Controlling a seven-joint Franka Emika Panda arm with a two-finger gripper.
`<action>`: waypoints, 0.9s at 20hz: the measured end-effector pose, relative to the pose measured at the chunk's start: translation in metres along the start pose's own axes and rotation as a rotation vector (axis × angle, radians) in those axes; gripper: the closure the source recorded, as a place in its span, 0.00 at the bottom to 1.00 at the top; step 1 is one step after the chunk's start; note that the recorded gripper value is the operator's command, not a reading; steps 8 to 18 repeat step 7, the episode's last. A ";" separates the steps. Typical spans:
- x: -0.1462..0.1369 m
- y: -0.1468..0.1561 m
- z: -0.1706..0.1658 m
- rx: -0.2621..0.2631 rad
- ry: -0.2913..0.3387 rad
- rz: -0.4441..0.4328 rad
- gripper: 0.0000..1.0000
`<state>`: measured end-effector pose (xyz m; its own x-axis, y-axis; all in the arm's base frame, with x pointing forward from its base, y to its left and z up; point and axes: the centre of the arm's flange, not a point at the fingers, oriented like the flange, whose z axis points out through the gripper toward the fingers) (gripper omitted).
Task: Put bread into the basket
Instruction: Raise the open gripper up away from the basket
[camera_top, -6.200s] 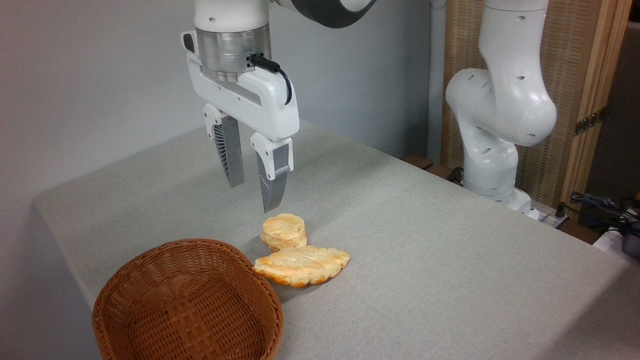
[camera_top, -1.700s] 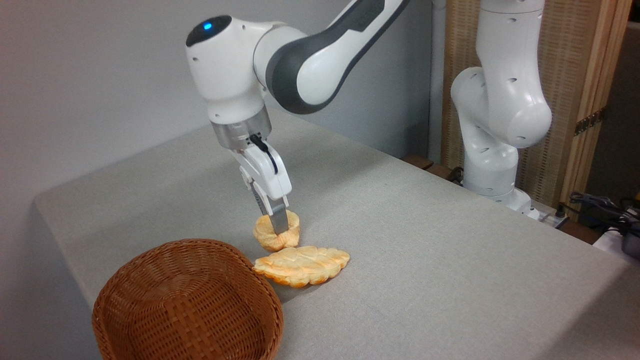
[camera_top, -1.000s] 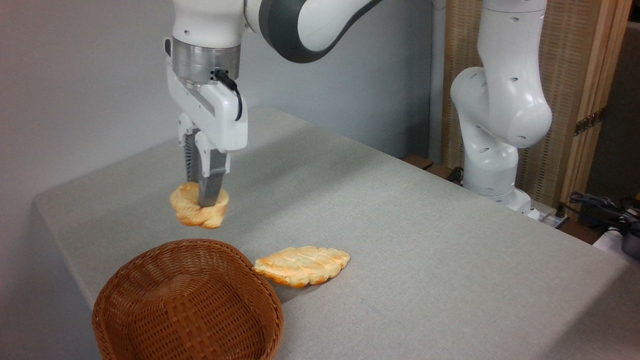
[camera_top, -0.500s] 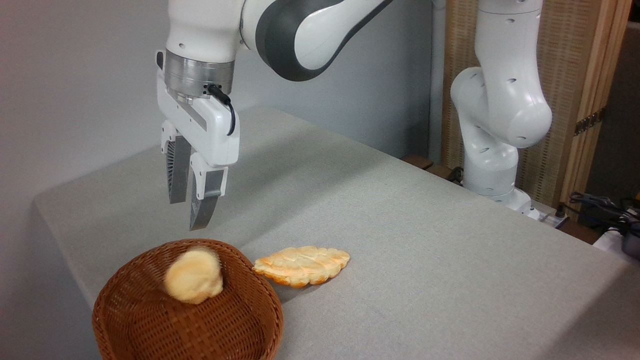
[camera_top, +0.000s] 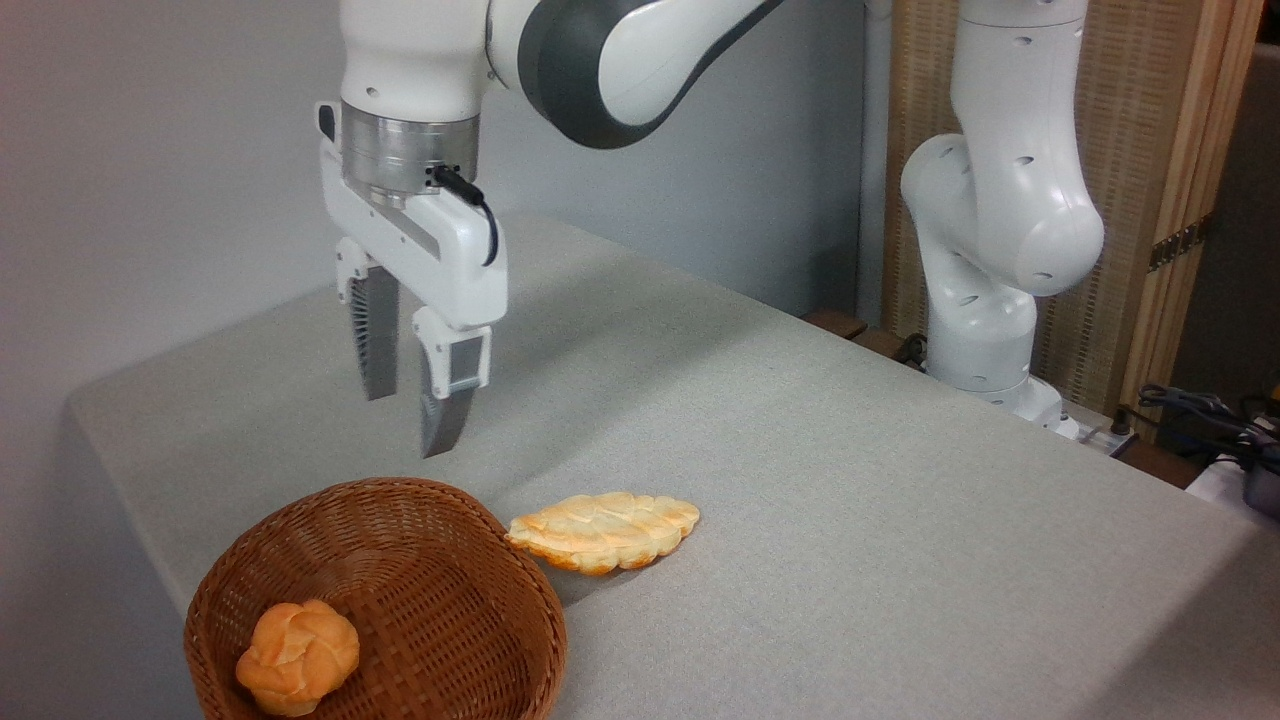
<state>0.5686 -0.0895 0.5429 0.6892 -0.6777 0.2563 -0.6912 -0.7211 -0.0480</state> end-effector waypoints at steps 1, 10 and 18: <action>-0.002 0.002 -0.001 -0.019 -0.022 -0.003 0.00; -0.020 0.009 0.000 -0.052 -0.178 0.015 0.00; -0.020 0.009 0.000 -0.052 -0.178 0.015 0.00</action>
